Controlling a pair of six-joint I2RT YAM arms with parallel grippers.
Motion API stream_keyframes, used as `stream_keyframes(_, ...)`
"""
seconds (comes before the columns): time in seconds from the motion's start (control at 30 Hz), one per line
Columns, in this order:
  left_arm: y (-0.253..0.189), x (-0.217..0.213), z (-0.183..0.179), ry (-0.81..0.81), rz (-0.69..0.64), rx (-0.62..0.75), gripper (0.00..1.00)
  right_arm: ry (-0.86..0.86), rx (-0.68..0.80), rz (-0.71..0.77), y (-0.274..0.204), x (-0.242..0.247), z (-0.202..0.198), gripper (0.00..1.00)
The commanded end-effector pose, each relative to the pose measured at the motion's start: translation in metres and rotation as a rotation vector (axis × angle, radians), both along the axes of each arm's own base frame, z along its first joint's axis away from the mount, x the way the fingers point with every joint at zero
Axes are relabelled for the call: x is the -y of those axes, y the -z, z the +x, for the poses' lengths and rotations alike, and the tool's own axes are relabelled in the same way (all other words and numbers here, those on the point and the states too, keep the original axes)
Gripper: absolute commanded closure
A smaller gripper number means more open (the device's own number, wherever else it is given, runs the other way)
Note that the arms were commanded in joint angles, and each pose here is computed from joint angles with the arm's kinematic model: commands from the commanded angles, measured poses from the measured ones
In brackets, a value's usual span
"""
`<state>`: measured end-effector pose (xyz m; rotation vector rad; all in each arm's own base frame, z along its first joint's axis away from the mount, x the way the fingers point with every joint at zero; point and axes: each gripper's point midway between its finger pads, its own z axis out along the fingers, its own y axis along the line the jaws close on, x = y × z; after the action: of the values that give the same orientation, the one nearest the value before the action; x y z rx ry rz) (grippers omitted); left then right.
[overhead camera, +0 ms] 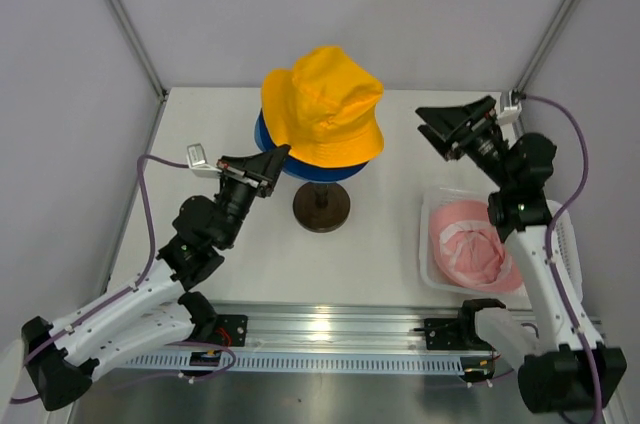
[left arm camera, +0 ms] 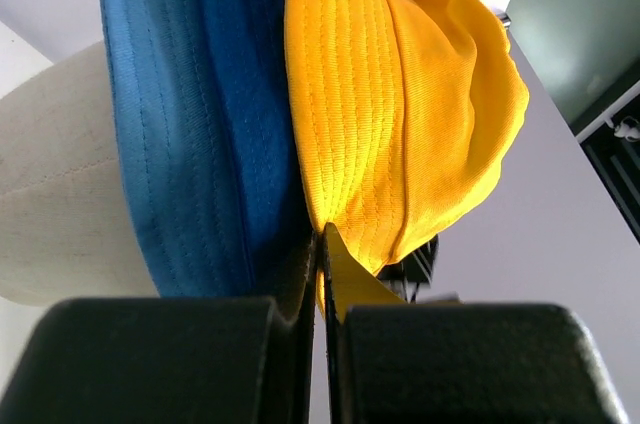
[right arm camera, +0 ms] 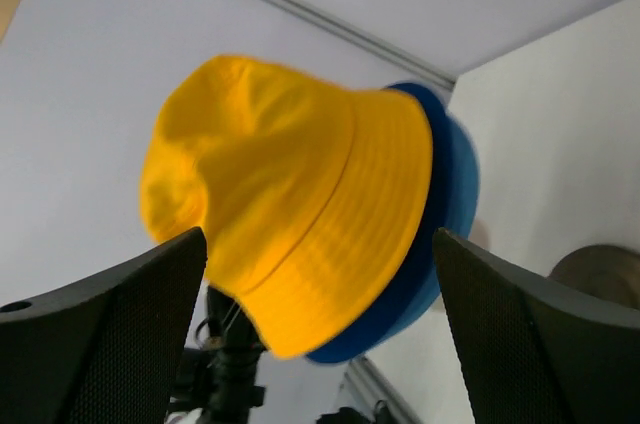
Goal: Stack the hats
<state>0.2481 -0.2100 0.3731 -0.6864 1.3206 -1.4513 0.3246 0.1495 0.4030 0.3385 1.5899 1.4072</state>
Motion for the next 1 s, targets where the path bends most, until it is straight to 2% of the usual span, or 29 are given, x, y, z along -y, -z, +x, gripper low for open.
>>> stream_keyframes(0.0, 0.002, 0.005, 0.004, -0.022, 0.01, -0.011, 0.99, 0.008, -0.091, 0.222, 0.009, -0.004, -0.021, 0.03)
stream_keyframes(0.03, 0.002, 0.006, 0.003, -0.019, 0.008, -0.012, 0.99, -0.021, -0.064, 0.237, 0.0, -0.01, -0.035, 0.03)
stream_keyframes(0.23, 0.006, 0.015, -0.002, -0.006, 0.01, -0.019, 0.99, -0.089, -0.088, 0.205, 0.0, -0.034, -0.053, 0.04)
stream_keyframes(0.67, 0.011, 0.017, -0.007, -0.02, 0.02, -0.03, 0.99, -0.158, -0.122, 0.249, 0.012, -0.07, -0.048, 0.19)
stream_keyframes(0.87, 0.019, 0.021, -0.008, -0.005, 0.026, -0.047, 0.99, -0.129, -0.109, 0.277, 0.01, -0.07, -0.041, 0.42)
stream_keyframes(0.97, 0.025, 0.022, -0.008, -0.001, 0.027, -0.058, 0.99, -0.121, -0.115, 0.281, 0.013, -0.074, -0.037, 0.59)
